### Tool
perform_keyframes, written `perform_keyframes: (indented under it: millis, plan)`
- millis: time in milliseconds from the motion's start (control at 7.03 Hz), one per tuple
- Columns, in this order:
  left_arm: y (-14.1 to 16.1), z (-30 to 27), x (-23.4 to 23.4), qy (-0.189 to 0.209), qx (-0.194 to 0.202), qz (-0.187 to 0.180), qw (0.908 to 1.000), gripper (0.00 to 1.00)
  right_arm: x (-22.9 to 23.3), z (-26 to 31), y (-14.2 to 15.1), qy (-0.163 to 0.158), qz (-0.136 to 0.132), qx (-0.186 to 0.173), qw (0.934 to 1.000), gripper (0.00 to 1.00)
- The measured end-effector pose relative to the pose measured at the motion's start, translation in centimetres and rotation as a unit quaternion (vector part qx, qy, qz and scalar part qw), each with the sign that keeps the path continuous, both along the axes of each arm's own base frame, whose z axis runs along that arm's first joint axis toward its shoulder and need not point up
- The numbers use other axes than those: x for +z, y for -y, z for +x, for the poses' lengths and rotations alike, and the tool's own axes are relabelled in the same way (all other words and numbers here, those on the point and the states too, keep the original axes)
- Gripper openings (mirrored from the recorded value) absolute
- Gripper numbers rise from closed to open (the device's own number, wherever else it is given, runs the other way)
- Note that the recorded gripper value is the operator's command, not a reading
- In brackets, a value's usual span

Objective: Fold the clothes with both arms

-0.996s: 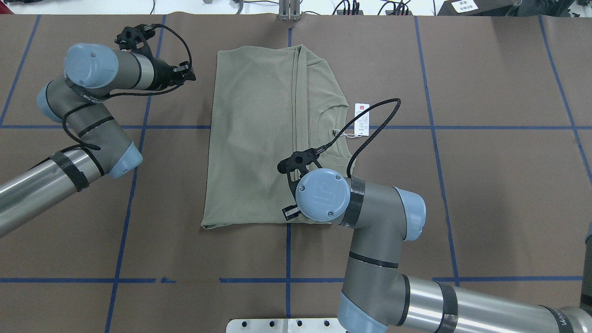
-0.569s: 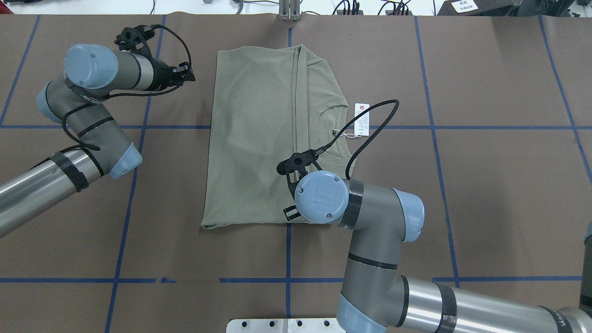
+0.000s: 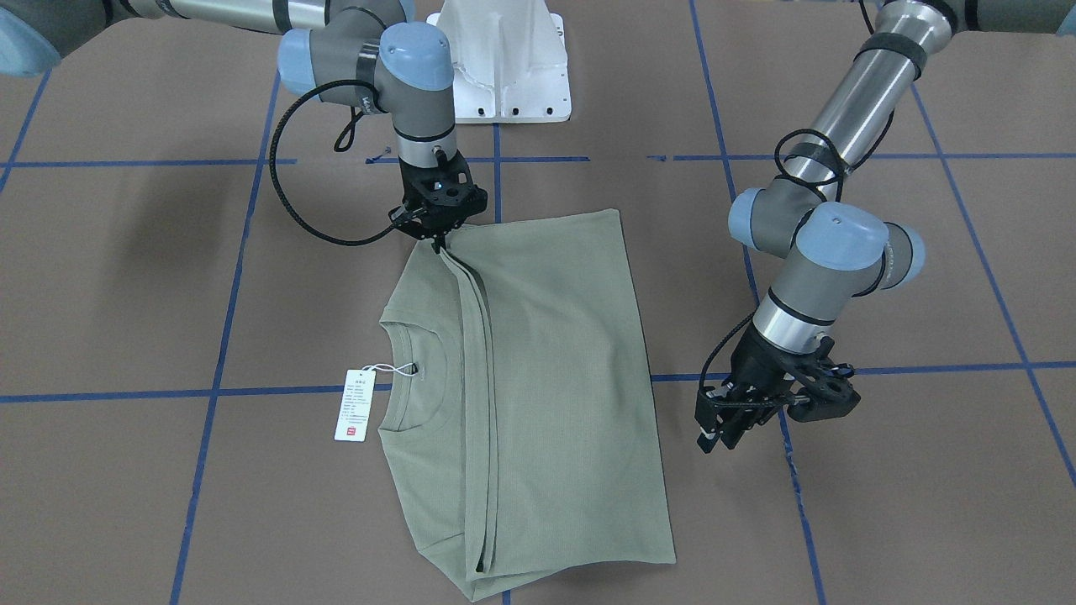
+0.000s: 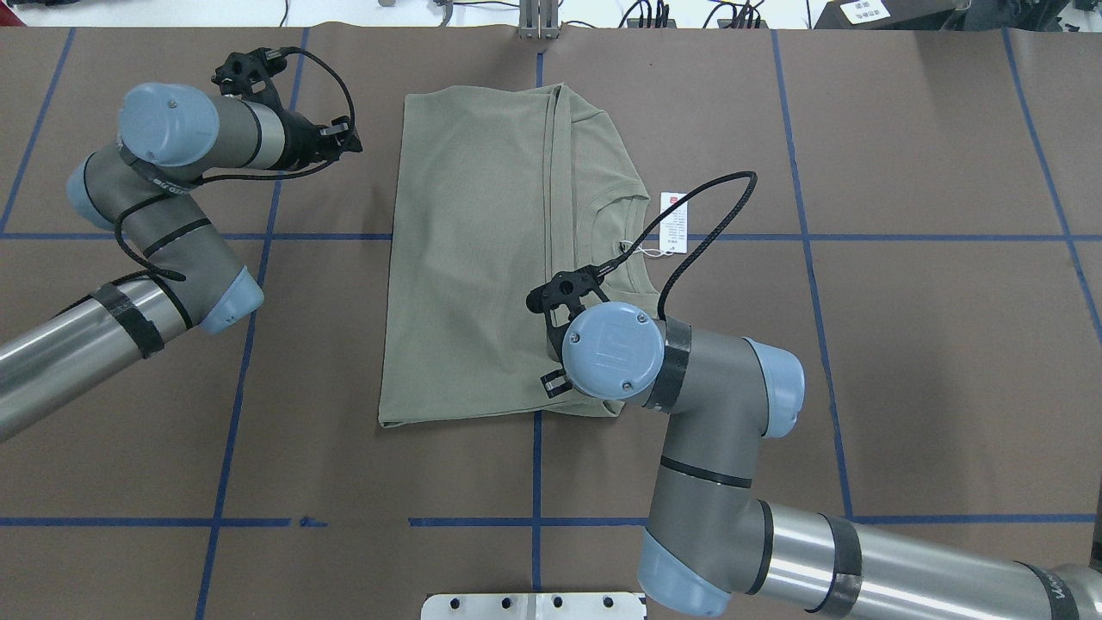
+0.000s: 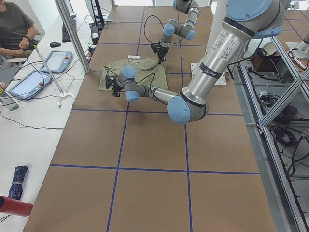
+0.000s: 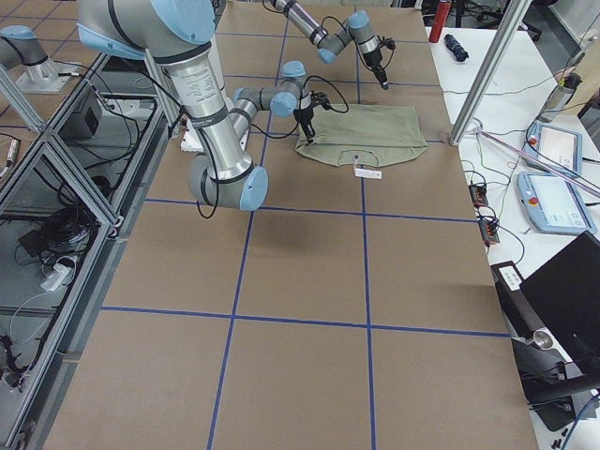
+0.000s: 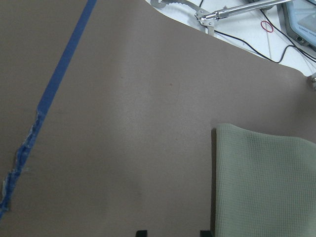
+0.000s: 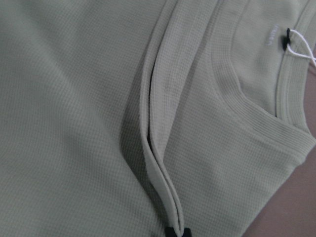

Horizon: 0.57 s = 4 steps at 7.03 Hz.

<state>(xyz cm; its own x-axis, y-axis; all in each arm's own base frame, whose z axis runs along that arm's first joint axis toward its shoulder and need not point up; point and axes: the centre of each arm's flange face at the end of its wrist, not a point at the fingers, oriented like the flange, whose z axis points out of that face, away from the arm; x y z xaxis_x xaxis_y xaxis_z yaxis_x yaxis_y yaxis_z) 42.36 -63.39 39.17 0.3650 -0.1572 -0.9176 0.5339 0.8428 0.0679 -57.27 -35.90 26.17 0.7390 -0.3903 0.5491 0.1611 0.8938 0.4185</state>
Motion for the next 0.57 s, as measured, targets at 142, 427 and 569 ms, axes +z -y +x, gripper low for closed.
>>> perform_keyframes:
  millis: [142, 427, 569]
  plan:
    - [-0.2, 0.2, -0.2, -0.005, -0.002, -0.005, 1.0000, 0.47, 0.8, 0.5, -0.6, -0.003, 0.002, 0.003, 1.0000, 0.42]
    - [-0.2, 0.3, -0.5, -0.009, -0.004, -0.007, 0.9999, 0.47, 1.4, 1.9, -2.2, 0.000, 0.005, 0.005, 1.0000, 1.00]
    - [-0.3, 0.3, -0.7, -0.010, -0.004, -0.007, 0.9999, 0.47, 1.6, 2.3, -2.5, 0.001, 0.004, 0.005, 1.0000, 1.00]
